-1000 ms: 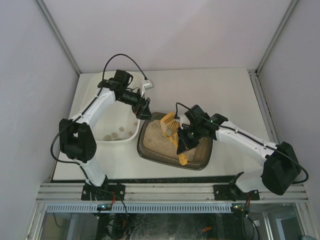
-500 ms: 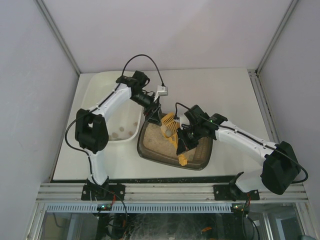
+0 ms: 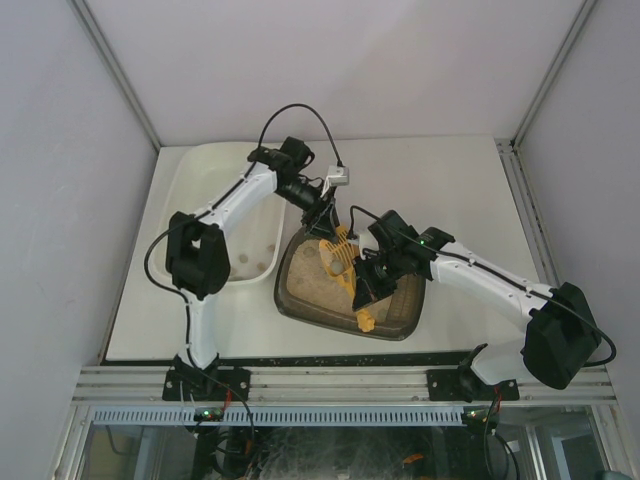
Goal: Clean the litter box
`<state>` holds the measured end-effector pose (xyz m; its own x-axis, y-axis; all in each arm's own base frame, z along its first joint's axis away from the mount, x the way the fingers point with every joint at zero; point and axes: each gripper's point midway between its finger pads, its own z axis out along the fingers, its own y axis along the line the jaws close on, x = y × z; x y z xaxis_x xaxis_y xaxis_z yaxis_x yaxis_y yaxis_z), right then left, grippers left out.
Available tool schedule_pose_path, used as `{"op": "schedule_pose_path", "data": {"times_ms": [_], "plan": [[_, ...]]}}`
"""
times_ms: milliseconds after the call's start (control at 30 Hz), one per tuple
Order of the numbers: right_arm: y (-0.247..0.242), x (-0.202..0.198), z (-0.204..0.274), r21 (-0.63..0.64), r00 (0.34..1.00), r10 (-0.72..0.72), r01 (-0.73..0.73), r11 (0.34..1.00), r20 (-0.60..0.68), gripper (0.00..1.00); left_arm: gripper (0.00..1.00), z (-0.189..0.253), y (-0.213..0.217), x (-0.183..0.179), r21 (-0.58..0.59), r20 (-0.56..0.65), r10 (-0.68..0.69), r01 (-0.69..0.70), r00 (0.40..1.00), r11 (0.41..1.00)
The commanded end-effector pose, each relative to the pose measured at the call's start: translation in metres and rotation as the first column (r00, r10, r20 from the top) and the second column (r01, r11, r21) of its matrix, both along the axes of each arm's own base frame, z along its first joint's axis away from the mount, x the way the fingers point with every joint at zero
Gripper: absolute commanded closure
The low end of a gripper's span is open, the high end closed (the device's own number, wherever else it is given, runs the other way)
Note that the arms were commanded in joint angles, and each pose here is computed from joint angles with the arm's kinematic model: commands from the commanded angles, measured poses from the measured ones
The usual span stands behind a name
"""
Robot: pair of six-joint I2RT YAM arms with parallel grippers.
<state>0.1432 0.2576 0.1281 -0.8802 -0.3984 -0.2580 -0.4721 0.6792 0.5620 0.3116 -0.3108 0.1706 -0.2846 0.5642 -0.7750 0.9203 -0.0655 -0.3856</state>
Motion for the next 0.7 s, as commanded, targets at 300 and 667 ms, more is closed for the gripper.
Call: {"op": "schedule_pose_path", "data": {"times_ms": [300, 667], "plan": [[0.005, 0.012, 0.012, 0.026, 0.997, 0.0, -0.002, 1.0, 0.073, 1.0, 0.76, 0.015, -0.007, -0.015, -0.055, -0.109, -0.03, 0.024, 0.994, 0.998], [-0.005, 0.022, 0.015, 0.002, 0.992, -0.047, 0.047, 0.999, 0.114, 0.99, 1.0, 0.02, -0.002, -0.036, -0.072, -0.206, -0.037, 0.022, 0.978, 0.997]]}}
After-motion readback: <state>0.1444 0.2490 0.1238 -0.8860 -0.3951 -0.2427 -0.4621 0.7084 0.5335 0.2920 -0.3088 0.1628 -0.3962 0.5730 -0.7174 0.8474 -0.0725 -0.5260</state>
